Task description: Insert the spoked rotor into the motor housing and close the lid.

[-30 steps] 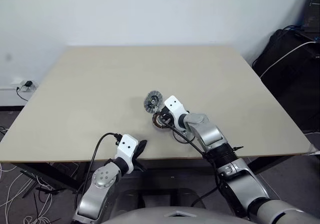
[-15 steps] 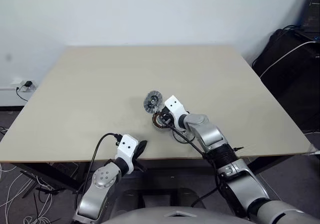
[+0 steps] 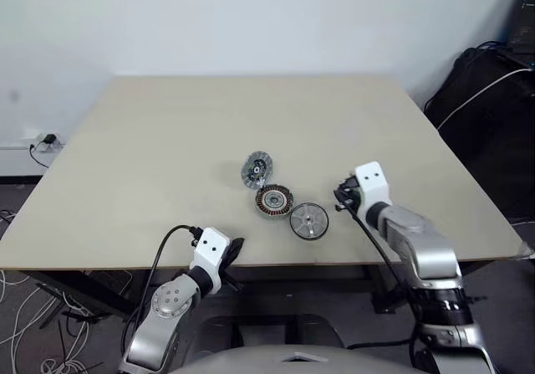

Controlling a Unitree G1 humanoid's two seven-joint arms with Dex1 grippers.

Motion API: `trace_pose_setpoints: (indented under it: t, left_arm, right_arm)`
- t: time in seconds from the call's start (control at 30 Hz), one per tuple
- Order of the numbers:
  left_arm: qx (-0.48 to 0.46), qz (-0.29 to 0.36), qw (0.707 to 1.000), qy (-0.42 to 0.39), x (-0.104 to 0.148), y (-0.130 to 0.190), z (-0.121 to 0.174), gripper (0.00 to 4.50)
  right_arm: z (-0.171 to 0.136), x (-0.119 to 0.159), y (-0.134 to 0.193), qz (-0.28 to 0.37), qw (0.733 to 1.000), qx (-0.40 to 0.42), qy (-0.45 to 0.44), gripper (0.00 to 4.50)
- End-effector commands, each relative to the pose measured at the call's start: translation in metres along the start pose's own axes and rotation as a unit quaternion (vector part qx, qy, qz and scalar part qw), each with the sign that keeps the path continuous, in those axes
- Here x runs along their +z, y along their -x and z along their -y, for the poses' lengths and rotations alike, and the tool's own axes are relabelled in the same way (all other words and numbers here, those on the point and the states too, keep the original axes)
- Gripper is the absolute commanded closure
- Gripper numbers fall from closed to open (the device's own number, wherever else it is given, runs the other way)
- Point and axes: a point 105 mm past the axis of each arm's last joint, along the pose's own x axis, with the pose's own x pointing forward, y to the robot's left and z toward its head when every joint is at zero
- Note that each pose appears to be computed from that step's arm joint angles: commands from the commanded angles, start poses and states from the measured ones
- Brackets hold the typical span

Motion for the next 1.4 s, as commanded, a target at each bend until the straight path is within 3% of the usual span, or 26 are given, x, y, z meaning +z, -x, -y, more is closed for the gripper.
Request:
trace_pose_setpoints:
  t: [0.03, 0.2, 0.47, 1.07, 1.17, 1.4]
  left_arm:
    - [-0.018, 0.022, 1.0, -0.011, 0.014, -0.004, 0.003, 4.5]
    - [-0.028, 0.016, 0.999, -0.013, 0.013, -0.005, 0.004, 4.5]
    - [-0.032, 0.009, 0.999, -0.009, 0.01, -0.005, 0.006, 4.5]
    - [-0.021, 0.009, 1.0, -0.006, 0.009, -0.002, 0.004, 4.5]
    - [-0.021, 0.008, 1.0, -0.007, 0.01, -0.001, 0.003, 4.5]
    - [-0.022, 0.006, 1.0, -0.009, 0.009, -0.002, 0.002, 4.5]
  right_arm:
    - [0.001, 0.007, 0.015, 0.021, 0.998, 0.009, -0.057, 2.57]
    - [-0.016, -0.014, 0.024, -0.008, 0.973, 0.056, -0.223, 1.01]
    - [-0.041, -0.024, 0.021, -0.036, 0.917, 0.112, -0.38, 1.01]
    - [-0.05, -0.041, 0.01, -0.06, 0.872, 0.129, -0.468, 1.01]
    - [-0.047, -0.045, 0.009, -0.056, 0.863, 0.122, -0.487, 1.56]
    - [-0.045, -0.056, 0.009, -0.063, 0.859, 0.106, -0.497, 3.83]
